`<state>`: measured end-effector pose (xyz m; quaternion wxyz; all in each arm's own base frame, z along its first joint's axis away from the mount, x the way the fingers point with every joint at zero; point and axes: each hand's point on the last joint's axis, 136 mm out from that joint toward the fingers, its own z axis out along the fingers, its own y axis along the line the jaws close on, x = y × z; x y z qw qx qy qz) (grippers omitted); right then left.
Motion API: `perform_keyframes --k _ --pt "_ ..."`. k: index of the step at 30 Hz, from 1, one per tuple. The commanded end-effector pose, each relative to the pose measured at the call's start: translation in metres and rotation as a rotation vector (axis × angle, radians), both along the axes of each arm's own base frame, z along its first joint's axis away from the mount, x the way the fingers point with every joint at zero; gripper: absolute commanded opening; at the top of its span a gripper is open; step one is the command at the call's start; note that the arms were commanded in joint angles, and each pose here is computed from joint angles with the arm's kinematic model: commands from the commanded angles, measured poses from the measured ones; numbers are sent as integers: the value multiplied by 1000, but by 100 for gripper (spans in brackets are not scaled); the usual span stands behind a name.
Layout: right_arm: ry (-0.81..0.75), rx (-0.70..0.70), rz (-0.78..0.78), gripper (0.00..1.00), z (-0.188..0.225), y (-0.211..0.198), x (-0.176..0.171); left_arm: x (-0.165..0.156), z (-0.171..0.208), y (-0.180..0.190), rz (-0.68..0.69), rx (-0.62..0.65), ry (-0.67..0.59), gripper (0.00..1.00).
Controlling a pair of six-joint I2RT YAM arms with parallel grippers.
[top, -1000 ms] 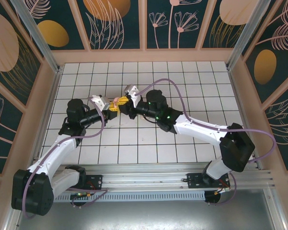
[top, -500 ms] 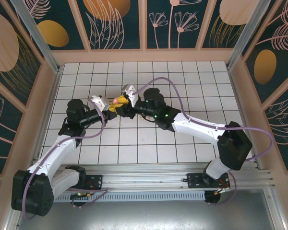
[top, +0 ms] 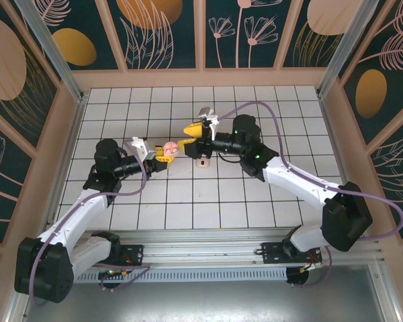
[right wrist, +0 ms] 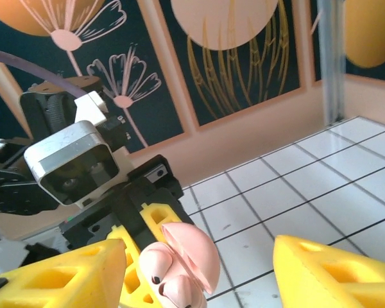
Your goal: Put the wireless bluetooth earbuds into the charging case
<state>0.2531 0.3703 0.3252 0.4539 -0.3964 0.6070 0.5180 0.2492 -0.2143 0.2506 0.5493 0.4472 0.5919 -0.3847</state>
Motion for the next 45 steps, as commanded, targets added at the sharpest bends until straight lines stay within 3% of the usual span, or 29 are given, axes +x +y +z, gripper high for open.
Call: perform_keyframes --k 1,8,17,28,32,39,45 --pt "49 -22 115 64 1 10 -11 -10 14 -6 -71 -25 -53 4" --pt "98 -70 215 64 -11 28 -14 -12 19 -6 -72 -30 -68 4" --pt "48 -11 377 60 6 16 -50 -11 18 -5 -53 -22 -74 4" --pt "-5 16 312 53 10 -8 -61 0 15 -4 -12 -14 -25 2" --pt "48 34 57 54 7 -21 -24 12 18 -3 40 -29 25 1" --pt "344 121 -527 53 -25 -102 63 42 18 -8 148 -37 175 0" --pt "499 102 -887 53 -76 -184 78 73 15 -40 268 -18 378 0"
